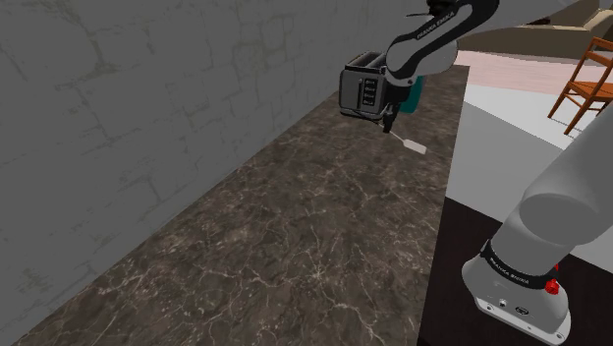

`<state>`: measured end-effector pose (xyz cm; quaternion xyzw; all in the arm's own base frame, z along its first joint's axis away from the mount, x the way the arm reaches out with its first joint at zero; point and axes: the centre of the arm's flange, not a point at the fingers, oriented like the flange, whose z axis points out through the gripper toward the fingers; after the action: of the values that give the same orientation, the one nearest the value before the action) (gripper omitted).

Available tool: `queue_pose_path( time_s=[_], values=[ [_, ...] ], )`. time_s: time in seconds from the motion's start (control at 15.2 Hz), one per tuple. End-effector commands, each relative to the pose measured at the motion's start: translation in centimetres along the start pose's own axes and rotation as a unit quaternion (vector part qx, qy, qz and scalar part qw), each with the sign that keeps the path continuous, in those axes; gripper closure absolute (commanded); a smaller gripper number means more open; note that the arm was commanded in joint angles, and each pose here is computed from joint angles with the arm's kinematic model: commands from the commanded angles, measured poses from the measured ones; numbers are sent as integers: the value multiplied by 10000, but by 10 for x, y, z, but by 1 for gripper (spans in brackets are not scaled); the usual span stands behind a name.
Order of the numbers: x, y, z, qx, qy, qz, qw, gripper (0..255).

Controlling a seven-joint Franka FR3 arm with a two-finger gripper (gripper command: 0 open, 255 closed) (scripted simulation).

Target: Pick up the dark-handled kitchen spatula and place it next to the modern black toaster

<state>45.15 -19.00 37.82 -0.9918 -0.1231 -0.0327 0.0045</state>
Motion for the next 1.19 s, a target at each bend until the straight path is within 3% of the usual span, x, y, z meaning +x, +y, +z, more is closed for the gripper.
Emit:
queue_pose_path(
  time_s=[0.0,0.2,0.73,0.79,1.12],
  values=[
    [0,0,11,-2,2,1,10000,255],
    [-1,0,28,-2,2,1,10000,255],
    [-1,0,28,-2,2,0,10000,255],
    [-1,0,28,-2,2,0,10000,0],
    [-1,0,28,-2,2,0,10000,0]
  ],
)
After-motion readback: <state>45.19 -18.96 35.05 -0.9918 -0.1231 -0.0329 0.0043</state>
